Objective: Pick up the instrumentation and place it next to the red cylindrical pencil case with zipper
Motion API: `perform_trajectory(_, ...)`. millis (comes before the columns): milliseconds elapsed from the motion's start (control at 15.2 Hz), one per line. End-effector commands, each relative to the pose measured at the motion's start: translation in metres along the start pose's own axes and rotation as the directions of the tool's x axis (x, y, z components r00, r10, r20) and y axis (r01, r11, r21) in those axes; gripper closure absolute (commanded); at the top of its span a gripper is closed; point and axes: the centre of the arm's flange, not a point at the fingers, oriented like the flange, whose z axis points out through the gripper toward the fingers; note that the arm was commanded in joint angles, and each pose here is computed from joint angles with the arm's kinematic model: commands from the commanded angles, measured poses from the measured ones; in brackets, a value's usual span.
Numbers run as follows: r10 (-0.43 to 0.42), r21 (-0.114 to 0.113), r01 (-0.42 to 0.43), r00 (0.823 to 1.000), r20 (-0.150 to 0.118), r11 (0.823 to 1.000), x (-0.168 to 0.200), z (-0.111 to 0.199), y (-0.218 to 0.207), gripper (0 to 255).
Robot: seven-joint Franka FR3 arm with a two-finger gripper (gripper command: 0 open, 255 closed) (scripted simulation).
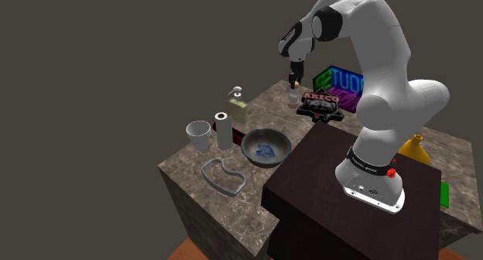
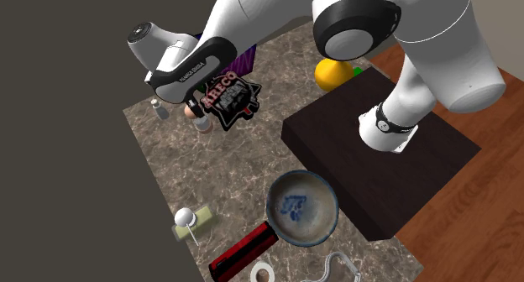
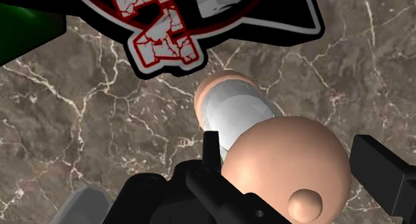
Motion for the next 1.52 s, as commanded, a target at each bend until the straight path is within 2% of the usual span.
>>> perform_trajectory(0,0.0,0.0,0.0,1.0,0.0,1.0,-0.001,-0.005,0.0,255)
perform_trajectory(1452,0.0,0.0,0.0,1.0,0.0,1.0,-0.018,-0.12,-0.002,255)
